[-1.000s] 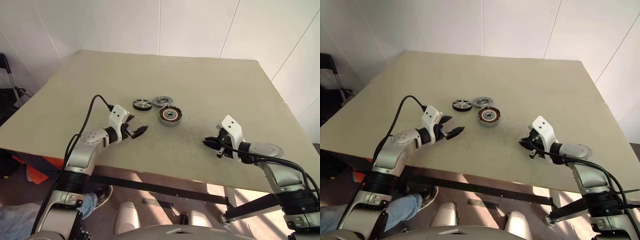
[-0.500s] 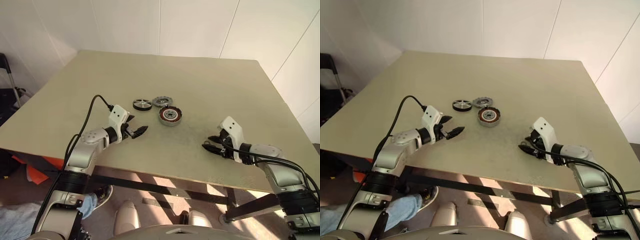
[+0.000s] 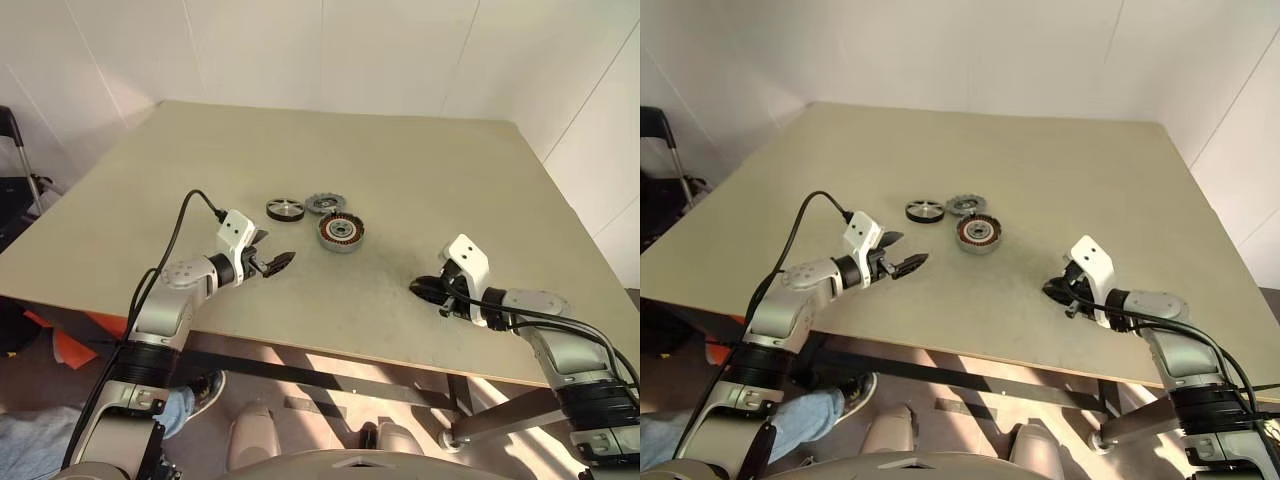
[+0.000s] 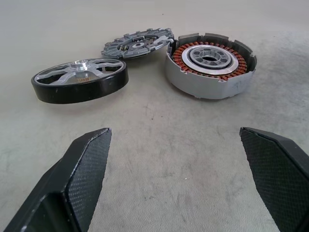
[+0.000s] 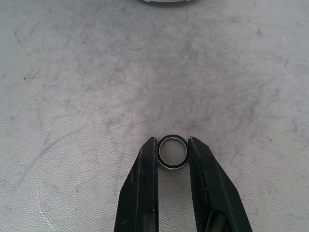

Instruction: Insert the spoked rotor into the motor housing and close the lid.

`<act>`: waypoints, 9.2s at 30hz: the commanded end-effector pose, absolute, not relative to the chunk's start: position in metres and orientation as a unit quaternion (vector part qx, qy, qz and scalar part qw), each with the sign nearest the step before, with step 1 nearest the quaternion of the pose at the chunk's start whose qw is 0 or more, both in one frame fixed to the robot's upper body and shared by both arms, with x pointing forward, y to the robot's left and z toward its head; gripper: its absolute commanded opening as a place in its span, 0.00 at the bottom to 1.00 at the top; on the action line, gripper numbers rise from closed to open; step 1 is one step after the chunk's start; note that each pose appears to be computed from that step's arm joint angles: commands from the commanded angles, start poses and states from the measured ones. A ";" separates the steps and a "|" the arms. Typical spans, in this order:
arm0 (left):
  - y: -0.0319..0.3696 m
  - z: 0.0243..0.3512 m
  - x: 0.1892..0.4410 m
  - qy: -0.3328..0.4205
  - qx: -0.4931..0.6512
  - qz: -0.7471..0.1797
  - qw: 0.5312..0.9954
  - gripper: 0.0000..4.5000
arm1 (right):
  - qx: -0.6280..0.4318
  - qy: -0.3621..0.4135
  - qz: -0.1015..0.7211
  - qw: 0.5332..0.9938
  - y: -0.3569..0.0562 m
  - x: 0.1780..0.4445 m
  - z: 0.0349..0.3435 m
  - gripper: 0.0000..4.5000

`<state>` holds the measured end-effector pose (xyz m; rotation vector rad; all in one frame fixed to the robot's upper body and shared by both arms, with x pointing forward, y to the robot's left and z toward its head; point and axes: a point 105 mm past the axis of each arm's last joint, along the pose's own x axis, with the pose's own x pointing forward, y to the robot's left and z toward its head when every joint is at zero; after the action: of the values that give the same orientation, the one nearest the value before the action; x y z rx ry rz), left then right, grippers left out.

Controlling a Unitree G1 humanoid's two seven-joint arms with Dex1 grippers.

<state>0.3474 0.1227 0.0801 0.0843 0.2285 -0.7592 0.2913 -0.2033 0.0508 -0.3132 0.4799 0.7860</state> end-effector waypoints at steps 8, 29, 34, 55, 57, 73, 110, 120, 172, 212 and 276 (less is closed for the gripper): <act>0.123 0.090 0.353 0.090 0.052 -0.366 0.925 1.00 | -0.159 0.214 0.454 0.850 -0.158 0.274 0.057 0.13; 0.135 0.084 0.346 0.105 0.056 -0.354 0.927 1.00 | -0.142 0.238 0.460 0.844 -0.155 0.251 0.055 0.13; 0.136 0.084 0.346 0.108 0.057 -0.354 0.927 1.00 | -0.141 0.245 0.454 0.845 -0.159 0.251 0.051 0.21; 0.125 0.086 0.359 0.104 0.058 -0.366 0.923 1.00 | -0.342 0.105 0.467 0.809 -0.152 0.351 0.144 0.65; 0.123 0.087 0.361 0.101 0.057 -0.366 0.923 1.00 | -0.382 0.108 0.478 0.784 -0.144 0.366 0.139 0.65; 0.139 0.083 0.353 0.106 0.056 -0.328 0.937 1.00 | -0.374 0.148 0.563 0.722 -0.092 0.387 0.093 0.65; 0.158 0.087 0.365 0.106 0.068 -0.285 0.950 1.00 | -0.400 0.171 0.512 0.740 -0.128 0.385 0.089 0.00; 0.150 0.079 0.362 0.114 0.064 -0.295 0.947 1.00 | -0.411 0.154 0.480 0.760 -0.169 0.357 0.135 0.00; 0.143 0.081 0.366 0.117 0.075 -0.317 0.938 1.00 | -0.257 0.217 0.531 0.778 -0.152 0.263 0.080 0.68; 0.143 0.080 0.366 0.118 0.080 -0.317 0.938 1.00 | -0.254 0.140 0.504 0.813 -0.136 0.312 0.127 0.15; 0.149 0.076 0.362 0.125 0.089 -0.303 0.941 1.00 | -0.243 0.129 0.460 0.844 -0.114 0.361 0.115 0.91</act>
<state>0.3579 0.1496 0.0632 0.1576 0.2999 -0.6194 0.3563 -0.1160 0.1010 -0.4925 0.3302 0.9820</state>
